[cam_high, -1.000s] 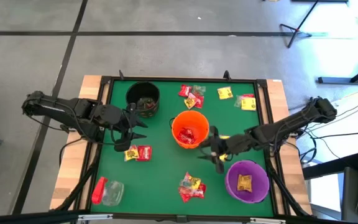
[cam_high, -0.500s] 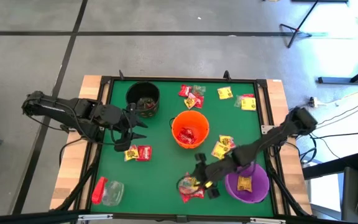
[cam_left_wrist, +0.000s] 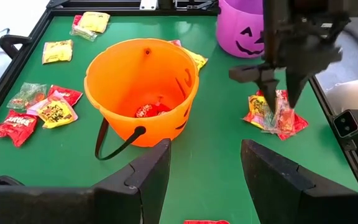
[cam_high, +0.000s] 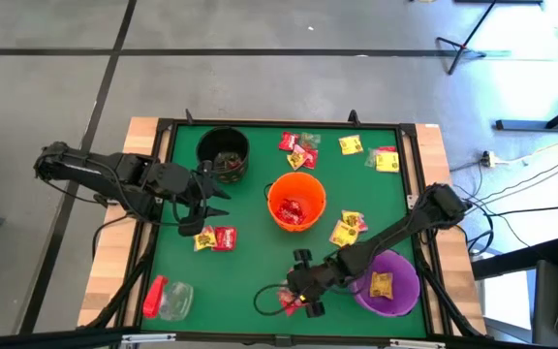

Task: Sort candy
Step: Put the blue candy into the black bin

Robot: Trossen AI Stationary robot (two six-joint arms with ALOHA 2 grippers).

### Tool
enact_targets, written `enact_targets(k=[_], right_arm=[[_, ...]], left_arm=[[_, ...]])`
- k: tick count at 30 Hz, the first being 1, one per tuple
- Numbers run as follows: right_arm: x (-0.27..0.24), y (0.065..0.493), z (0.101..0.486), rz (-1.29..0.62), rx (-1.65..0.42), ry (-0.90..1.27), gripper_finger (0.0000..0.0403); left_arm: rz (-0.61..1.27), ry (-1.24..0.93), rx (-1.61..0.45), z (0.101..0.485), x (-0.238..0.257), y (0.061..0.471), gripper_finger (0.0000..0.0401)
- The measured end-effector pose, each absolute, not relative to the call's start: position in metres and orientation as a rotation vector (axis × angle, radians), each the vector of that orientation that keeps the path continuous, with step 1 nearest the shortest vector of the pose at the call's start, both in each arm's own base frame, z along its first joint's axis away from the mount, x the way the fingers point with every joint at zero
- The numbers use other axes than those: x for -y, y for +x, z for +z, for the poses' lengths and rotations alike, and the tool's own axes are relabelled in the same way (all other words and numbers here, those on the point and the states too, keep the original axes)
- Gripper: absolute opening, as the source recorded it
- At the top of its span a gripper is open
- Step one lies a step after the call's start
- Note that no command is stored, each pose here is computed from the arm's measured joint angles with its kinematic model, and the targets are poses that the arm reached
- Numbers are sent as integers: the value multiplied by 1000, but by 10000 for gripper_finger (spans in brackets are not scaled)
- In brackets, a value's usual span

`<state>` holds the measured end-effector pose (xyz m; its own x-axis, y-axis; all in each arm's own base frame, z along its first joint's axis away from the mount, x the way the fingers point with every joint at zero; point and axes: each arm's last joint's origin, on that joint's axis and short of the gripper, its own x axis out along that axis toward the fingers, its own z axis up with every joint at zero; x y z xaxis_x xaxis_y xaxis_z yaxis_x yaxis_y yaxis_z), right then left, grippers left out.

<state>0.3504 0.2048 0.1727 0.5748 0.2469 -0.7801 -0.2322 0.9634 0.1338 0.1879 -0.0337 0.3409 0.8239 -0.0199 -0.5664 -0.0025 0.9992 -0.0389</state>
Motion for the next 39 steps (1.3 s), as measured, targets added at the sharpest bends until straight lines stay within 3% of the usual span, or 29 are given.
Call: enact_targets(k=[14, 25, 33, 39], right_arm=[[-193, 355, 142, 192, -1044, 23, 170], [-191, 354, 162, 208, -997, 37, 10], [-185, 369, 208, 192, -961, -43, 35], [-166, 382, 248, 101, -931, -148, 23]], left_arm=[[-9, -40, -596, 342, 34, 188, 185], [-9, -40, -596, 341, 34, 188, 185], [-9, -40, -597, 341, 34, 188, 185], [-9, -40, -596, 342, 34, 188, 185]])
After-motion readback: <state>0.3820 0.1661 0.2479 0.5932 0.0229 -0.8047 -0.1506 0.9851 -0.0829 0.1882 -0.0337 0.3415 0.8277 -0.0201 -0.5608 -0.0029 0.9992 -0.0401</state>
